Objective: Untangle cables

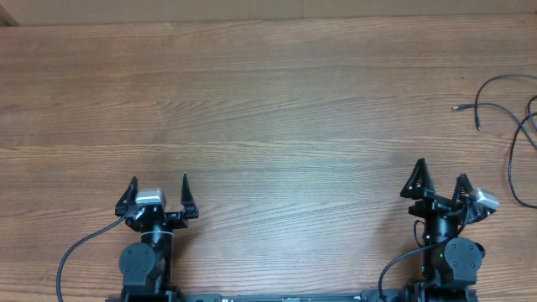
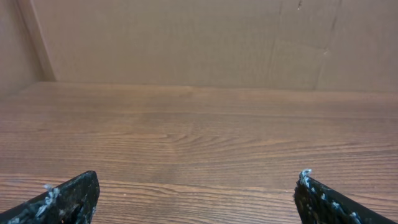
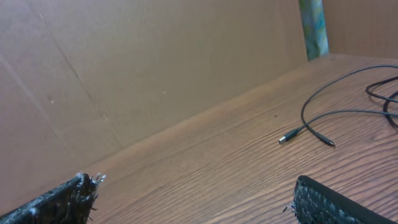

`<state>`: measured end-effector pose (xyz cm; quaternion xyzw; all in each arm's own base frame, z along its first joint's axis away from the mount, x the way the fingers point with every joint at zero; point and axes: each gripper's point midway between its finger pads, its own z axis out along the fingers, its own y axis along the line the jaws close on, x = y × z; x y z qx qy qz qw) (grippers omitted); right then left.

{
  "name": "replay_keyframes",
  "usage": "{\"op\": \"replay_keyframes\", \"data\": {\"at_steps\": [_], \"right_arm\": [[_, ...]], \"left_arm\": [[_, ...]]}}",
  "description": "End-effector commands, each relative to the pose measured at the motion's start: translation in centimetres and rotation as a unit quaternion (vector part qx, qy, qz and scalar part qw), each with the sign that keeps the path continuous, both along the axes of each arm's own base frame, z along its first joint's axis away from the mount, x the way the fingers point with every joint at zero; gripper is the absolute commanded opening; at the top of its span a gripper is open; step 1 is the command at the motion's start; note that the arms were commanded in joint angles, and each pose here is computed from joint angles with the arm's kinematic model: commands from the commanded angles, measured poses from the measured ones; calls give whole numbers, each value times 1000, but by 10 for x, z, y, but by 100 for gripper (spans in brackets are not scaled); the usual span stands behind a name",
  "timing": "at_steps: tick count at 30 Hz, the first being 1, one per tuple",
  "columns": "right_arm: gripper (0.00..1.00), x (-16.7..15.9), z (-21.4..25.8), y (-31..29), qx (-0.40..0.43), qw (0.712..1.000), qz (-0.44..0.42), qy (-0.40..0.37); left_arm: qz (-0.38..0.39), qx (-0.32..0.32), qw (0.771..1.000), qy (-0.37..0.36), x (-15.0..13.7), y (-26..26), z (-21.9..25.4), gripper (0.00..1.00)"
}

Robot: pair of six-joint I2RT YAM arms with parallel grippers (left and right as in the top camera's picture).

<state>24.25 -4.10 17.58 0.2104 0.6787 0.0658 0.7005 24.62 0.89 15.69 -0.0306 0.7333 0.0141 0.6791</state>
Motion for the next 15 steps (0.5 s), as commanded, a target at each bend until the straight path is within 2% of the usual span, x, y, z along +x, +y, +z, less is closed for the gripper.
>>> {"op": "replay_keyframes", "data": {"at_steps": [1, 6, 15], "right_arm": [[100, 0, -3, -1, 7, 1000, -5, -1], [100, 0, -3, 1, 7, 1000, 1, -2], [100, 3, -4, 28, -13, 998, 63, 4]], "left_arm": [[5, -7, 1000, -4, 0, 2, 1, 100], [5, -7, 1000, -4, 0, 2, 1, 100], [5, -7, 1000, -4, 0, 2, 1, 100]]}}
